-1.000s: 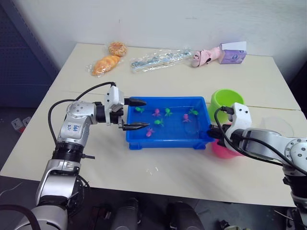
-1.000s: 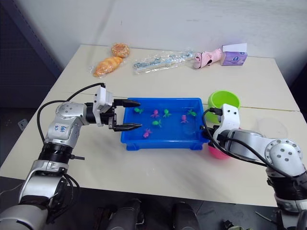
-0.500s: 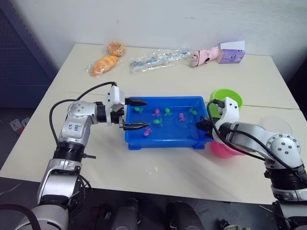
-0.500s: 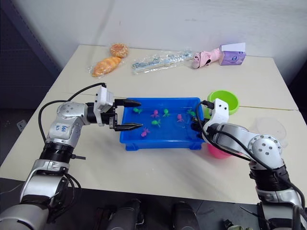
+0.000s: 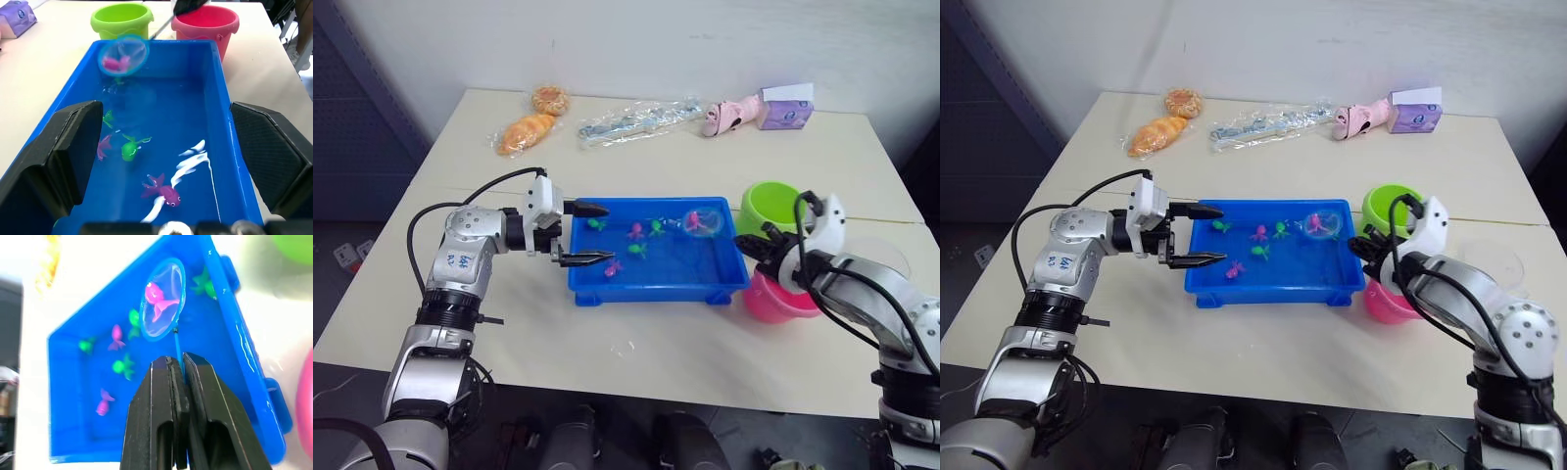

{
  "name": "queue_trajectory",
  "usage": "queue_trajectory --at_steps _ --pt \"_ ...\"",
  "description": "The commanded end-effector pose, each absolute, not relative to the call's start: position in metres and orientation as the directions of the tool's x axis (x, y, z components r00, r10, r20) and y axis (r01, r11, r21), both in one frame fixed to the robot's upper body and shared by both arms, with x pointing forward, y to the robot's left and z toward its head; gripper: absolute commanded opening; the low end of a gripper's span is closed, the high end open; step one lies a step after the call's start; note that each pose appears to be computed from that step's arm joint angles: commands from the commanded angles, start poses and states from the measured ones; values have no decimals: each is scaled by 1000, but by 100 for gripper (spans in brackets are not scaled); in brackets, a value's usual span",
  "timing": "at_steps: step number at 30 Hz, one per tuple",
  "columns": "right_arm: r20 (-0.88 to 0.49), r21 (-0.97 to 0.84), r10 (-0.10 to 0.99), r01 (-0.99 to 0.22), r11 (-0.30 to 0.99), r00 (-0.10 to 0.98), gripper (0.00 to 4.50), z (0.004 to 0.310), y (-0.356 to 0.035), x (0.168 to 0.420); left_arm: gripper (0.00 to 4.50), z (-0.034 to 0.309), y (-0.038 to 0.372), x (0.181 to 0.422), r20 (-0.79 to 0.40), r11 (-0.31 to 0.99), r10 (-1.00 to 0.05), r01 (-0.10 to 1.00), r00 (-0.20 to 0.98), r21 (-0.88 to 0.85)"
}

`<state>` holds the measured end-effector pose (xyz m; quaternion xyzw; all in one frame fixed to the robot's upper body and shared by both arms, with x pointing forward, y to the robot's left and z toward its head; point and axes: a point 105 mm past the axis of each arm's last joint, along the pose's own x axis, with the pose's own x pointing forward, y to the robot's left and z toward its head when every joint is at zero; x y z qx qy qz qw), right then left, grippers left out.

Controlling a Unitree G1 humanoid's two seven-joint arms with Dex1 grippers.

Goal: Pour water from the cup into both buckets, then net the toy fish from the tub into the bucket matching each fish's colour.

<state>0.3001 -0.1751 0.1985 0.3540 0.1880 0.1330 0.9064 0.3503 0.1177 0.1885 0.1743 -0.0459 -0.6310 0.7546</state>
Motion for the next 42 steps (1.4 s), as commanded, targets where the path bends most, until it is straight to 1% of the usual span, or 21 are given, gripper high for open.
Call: queue_trajectory --at_steps 1,6,8,12,14,17,19,24,28,31,33,35,38,42 --pt "-76 651 453 -300 697 888 0 228 -171 274 446 200 116 348 -102 134 -979 937 175 322" --pt "-66 634 366 -244 734 928 0 222 -194 250 446 201 103 344 -87 78 -990 952 109 296" --pt "-60 629 347 -235 741 936 0 221 -198 242 446 201 99 343 -84 59 -993 955 87 291" --pt "-41 591 286 -207 780 957 0 222 -216 215 446 203 81 338 -74 -14 -997 957 8 289" --pt "-59 570 269 -189 800 961 0 219 -223 202 446 203 74 336 -68 -39 -997 957 -20 287" --pt "-104 559 221 -126 819 970 0 212 -235 184 446 201 65 334 -58 -69 -997 957 -55 281" --pt "-143 551 184 -76 831 972 0 207 -243 177 446 200 60 333 -52 -82 -996 958 -70 276" --pt "-221 505 129 0 863 967 0 201 -254 165 446 197 53 331 -52 -112 -993 957 -102 268" --pt "-226 448 57 52 893 972 0 199 -266 162 446 195 50 330 -49 -121 -993 957 -112 264" --pt "-221 314 13 59 948 975 0 193 -272 160 446 195 48 328 -47 -126 -992 957 -117 263" --pt "-249 233 -18 78 969 968 0 185 -276 158 446 195 48 328 -47 -129 -991 956 -121 263" --pt "-260 69 -51 71 995 964 0 179 -281 158 446 195 48 327 -47 -131 -991 956 -123 262" --pt "-259 -106 -95 70 992 961 0 172 -289 156 446 195 48 327 -48 -132 -991 956 -124 262" --pt "-210 -216 -127 81 973 969 0 166 -292 157 446 194 47 326 -46 -135 -991 956 -127 259"
